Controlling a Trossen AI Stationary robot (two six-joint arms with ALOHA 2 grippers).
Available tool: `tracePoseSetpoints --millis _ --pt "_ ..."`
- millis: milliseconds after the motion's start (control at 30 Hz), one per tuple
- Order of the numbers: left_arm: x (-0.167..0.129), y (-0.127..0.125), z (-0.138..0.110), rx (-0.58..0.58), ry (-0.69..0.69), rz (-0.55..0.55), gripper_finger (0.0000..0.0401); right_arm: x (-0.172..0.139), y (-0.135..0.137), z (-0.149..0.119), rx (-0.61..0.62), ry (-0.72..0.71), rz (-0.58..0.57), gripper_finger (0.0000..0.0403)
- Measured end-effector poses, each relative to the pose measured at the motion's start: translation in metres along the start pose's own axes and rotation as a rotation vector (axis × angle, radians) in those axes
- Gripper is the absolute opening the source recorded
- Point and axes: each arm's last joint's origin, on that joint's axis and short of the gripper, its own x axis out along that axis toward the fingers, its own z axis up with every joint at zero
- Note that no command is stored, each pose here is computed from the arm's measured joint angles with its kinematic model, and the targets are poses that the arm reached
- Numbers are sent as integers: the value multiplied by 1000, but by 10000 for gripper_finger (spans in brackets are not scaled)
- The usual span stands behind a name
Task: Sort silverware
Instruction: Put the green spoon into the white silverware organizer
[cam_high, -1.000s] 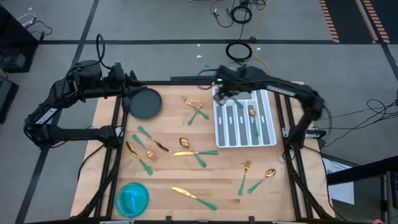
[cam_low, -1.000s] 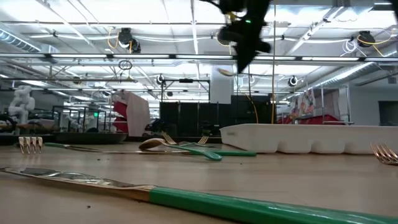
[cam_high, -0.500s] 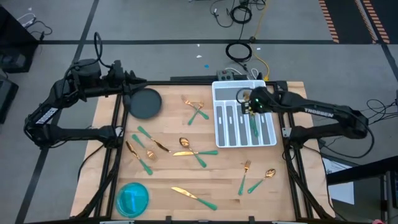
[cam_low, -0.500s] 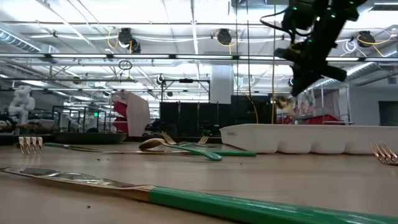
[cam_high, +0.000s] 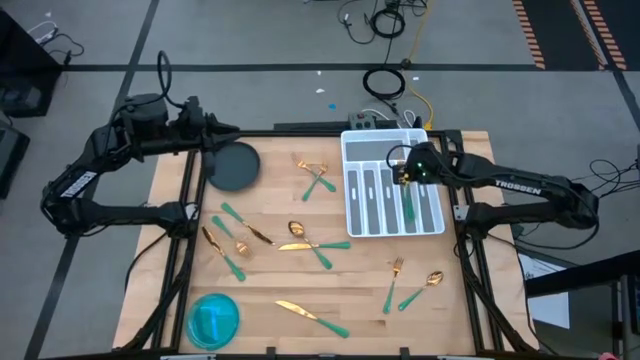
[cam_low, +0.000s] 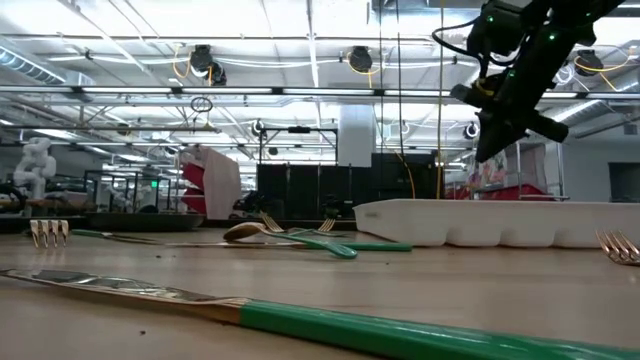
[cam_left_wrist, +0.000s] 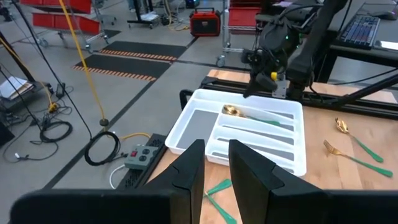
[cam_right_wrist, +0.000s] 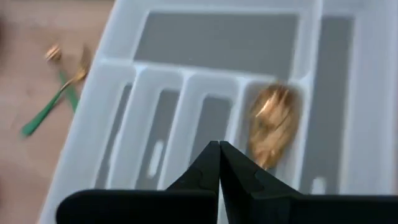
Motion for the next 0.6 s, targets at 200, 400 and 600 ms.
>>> tracePoseSetpoints --millis 200,400,600 --pt "0 0 0 -3 3 0 82 2 -4 7 6 -26 -21 22" --pt "0 0 0 -2 -3 1 82 -2 33 24 -52 -108 311 44" --pt "0 0 3 0 -27 3 82 15 95 51 -302 -101 314 48"
